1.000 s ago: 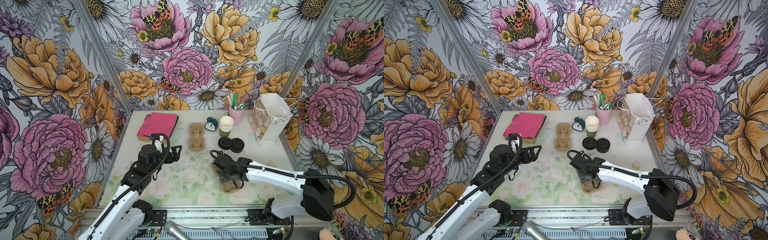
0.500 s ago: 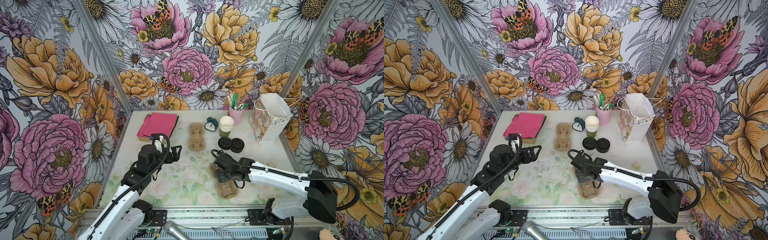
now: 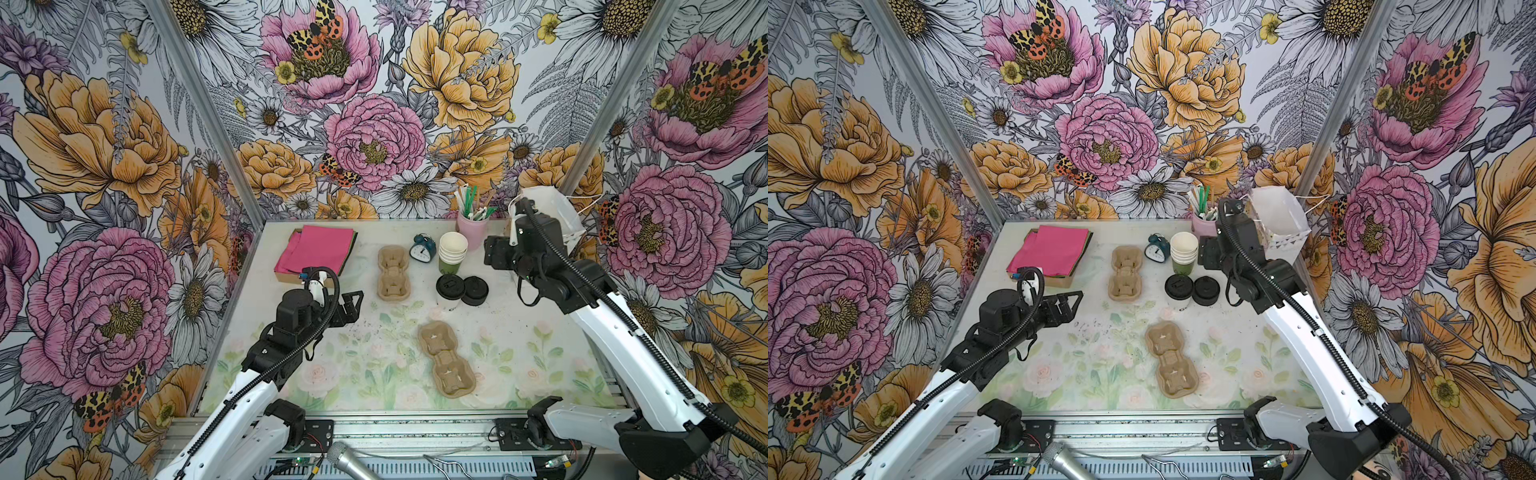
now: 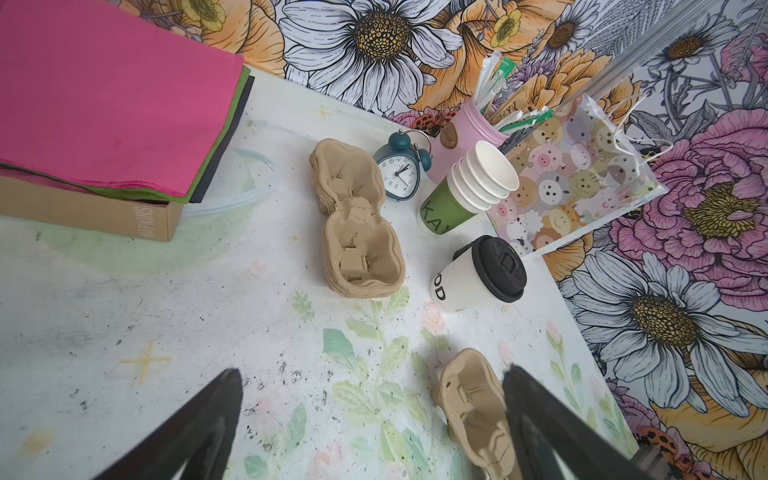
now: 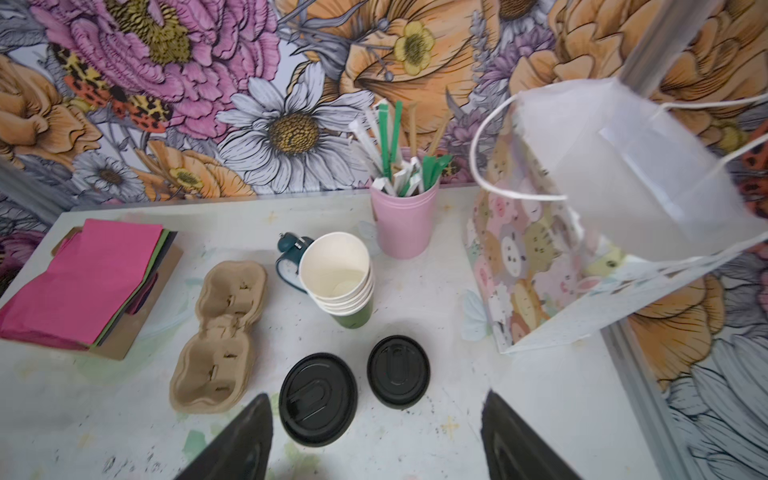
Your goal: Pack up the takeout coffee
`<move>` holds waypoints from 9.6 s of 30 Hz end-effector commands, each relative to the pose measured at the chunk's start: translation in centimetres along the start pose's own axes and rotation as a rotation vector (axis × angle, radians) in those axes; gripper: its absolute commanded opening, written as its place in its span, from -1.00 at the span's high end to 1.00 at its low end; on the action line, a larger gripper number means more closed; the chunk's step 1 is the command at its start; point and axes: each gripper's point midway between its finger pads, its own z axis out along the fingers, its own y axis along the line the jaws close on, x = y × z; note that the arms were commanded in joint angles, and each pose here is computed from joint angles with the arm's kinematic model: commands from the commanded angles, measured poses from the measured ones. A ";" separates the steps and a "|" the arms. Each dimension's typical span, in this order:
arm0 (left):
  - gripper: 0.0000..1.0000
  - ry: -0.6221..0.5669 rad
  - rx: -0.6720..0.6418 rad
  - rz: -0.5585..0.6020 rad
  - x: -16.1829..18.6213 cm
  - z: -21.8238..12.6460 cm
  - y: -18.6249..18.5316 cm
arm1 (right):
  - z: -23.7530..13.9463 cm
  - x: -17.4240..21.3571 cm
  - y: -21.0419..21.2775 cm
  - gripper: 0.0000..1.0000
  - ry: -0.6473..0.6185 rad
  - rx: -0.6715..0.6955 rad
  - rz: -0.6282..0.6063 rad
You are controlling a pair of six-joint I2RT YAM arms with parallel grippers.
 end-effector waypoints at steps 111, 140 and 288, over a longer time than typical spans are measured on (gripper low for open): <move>0.80 0.475 -0.282 0.132 3.7 24.3 7.1 | -12.7 -9.4 10.7 1.00 -0.307 -0.313 -0.377; -0.37 0.141 -0.219 0.070 -12.9 15.8 5.2 | -15.0 -3.6 19.6 1.00 -0.262 -0.412 -0.502; -0.48 0.192 -0.020 0.339 -13.7 -0.4 1.8 | 3.3 12.4 32.2 1.00 0.384 -0.668 -0.722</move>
